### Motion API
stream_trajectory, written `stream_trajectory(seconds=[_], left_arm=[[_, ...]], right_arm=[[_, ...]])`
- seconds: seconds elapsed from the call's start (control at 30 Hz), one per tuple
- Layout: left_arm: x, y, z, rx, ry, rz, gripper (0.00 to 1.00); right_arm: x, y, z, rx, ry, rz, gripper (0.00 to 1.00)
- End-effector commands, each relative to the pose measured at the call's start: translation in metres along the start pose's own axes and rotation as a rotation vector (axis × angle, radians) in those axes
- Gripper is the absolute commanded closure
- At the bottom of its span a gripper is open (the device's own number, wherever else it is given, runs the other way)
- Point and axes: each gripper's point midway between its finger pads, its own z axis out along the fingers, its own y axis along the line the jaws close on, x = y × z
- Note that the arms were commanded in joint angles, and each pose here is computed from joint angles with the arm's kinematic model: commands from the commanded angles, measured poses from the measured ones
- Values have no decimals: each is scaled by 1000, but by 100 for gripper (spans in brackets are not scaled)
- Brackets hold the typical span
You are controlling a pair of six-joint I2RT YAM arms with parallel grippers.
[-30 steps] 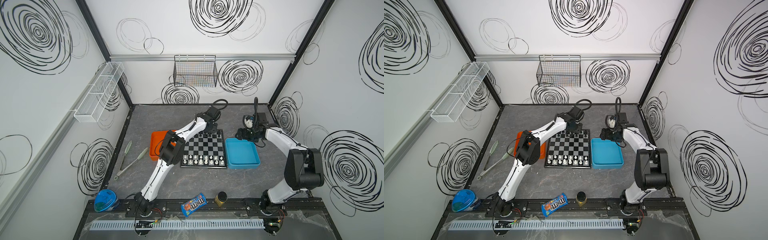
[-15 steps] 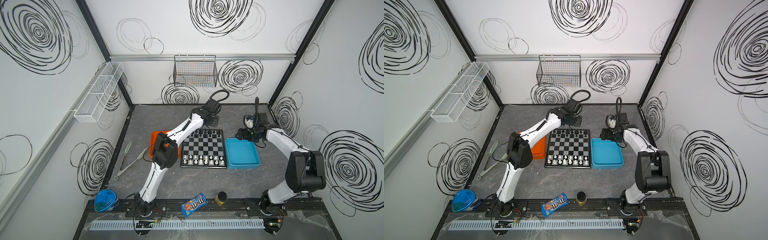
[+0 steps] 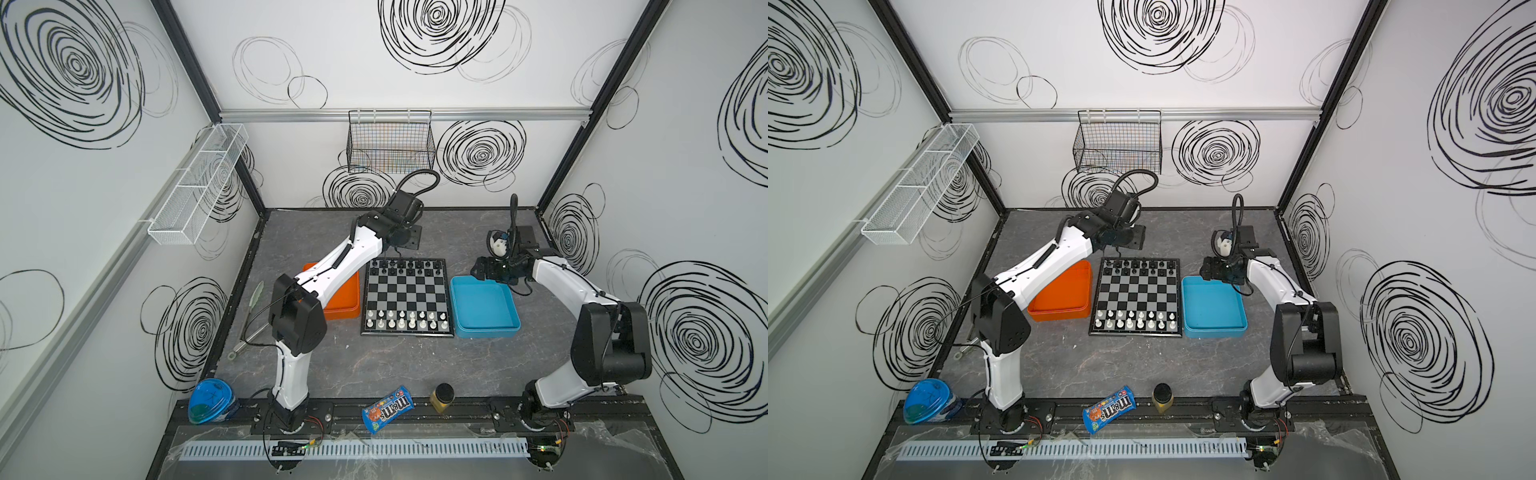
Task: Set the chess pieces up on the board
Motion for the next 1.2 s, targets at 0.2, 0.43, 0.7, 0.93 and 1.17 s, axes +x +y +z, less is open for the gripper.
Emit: stream_trajectory(seconds=[0.2,0.43,0.7,0.93,1.17], left_arm=[[0,68,-47,8,-78,-112,25],[25,133,-65,-49,-95,-154,1],[35,177,-82,-18,-215,-205,4],[26,206,-98,3,-450,-248,4],[22,241,-125,-63,-707,-236,4]], right_arm=[[-33,1,-19,38,-100,-21,15],[-50,0,-30,55,-163,1,15],[-94,-19,-87,191,-428,25,0],[-115,-25,-144,209,-697,101,0],[-118,-34,-195,299,-920,95,0]])
